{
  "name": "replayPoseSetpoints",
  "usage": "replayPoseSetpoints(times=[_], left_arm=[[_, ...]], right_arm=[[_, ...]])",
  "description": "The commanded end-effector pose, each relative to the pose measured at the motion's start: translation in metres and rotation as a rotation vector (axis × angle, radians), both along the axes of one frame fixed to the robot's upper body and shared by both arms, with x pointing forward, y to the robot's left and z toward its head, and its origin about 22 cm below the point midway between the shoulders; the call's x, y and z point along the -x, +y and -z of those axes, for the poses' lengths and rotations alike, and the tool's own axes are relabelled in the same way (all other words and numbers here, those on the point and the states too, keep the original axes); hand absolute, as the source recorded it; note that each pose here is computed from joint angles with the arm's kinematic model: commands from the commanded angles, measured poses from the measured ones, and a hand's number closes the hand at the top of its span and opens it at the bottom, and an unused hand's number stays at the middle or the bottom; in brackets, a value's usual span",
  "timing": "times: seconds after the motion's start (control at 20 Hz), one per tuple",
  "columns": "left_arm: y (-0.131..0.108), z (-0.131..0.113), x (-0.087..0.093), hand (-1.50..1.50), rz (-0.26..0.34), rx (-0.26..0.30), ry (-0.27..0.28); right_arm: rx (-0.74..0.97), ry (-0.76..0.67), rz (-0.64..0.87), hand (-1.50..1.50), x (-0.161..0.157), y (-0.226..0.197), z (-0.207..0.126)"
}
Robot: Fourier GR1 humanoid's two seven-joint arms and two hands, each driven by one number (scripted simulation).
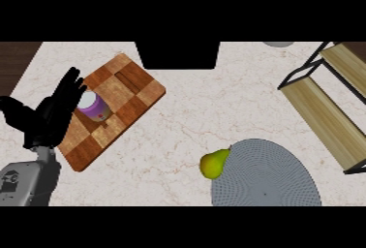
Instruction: Pick the croissant from the placemat and place it in the tiered shelf
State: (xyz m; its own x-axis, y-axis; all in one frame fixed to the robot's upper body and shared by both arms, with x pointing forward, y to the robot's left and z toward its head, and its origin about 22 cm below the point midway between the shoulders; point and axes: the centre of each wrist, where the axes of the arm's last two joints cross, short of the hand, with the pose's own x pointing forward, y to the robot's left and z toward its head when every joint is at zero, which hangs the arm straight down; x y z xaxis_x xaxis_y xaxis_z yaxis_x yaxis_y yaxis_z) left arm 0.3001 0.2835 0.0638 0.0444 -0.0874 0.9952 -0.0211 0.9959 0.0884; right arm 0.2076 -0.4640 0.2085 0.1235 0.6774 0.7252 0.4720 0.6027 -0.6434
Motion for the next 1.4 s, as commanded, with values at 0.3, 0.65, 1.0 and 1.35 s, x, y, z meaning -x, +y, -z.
replayPoseSetpoints(times=[0.3,0.65,1.0,1.35], left_arm=[[-0.005,-0.001,0.005,0.0,0.007,-0.002,-0.001],[-0.022,-0.003,-0.005,0.0,0.01,-0.01,-0.024],[0.008,0.003,0.001,0.0,-0.018,0.002,-0.011],[-0.02,0.022,0.012,0.0,-0.016,0.021,0.013]], right_arm=[[-0.033,-0.149,0.168,-1.5,-0.04,-0.036,0.037],[-0.073,-0.282,0.137,-1.5,-0.02,-0.075,-0.003],[-0.277,-0.07,0.02,-1.5,0.017,-0.127,-0.009],[-0.283,-0.121,-0.024,-1.5,0.095,-0.177,-0.035]])
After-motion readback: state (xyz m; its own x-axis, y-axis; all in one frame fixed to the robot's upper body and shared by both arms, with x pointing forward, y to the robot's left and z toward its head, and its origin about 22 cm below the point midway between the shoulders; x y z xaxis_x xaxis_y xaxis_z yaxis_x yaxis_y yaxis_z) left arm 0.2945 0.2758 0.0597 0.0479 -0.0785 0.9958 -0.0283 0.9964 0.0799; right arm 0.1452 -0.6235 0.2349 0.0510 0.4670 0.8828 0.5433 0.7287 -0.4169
